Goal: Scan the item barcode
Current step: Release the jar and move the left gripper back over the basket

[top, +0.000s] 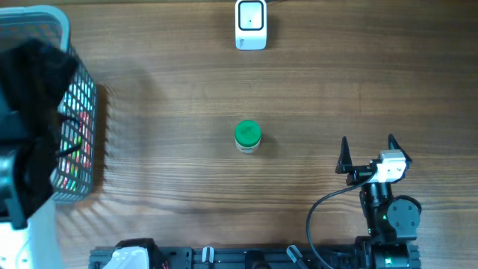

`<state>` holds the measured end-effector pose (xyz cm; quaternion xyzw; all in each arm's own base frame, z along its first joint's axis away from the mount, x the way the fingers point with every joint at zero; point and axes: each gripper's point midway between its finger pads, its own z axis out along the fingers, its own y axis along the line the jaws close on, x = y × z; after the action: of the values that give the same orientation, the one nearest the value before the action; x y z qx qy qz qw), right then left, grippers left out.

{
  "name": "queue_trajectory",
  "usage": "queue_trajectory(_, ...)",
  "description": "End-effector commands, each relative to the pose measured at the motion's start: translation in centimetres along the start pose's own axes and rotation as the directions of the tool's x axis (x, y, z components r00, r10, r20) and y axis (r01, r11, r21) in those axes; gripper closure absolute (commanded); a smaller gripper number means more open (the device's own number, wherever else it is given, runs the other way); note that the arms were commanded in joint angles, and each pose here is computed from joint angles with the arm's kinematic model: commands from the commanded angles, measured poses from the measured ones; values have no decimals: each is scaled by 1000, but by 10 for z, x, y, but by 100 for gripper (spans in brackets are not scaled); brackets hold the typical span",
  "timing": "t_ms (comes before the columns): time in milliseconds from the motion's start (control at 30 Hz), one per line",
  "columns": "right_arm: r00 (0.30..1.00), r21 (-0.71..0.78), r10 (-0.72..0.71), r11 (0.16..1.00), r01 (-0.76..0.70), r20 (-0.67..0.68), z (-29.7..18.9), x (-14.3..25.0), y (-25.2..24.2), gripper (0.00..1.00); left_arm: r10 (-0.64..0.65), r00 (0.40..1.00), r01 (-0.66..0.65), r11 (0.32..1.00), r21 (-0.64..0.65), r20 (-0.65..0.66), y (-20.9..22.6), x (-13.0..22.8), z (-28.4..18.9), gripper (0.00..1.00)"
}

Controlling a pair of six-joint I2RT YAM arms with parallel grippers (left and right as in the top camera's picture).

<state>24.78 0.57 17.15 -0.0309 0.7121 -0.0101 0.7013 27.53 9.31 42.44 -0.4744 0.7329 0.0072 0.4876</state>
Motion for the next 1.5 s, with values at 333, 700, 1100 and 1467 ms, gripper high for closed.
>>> queue_trajectory(333,1000,-16,-14,1000,14,3,0,0,3,0,-324,946,295,884,-363,-20,103,-23,77,0)
queue_trajectory(700,1000,-16,-14,1000,14,3,0,0,3,0,-432,877,205,732,-650,-210,172,28,183,2)
queue_trajectory(1100,1000,-16,-13,1000,13,3,0,0,3,0,-496,779,-10,601,-799,-383,223,109,254,0)
queue_trajectory(1467,1000,-16,-14,1000,14,3,0,0,3,0,-470,801,-53,559,-827,-370,240,114,267,0)
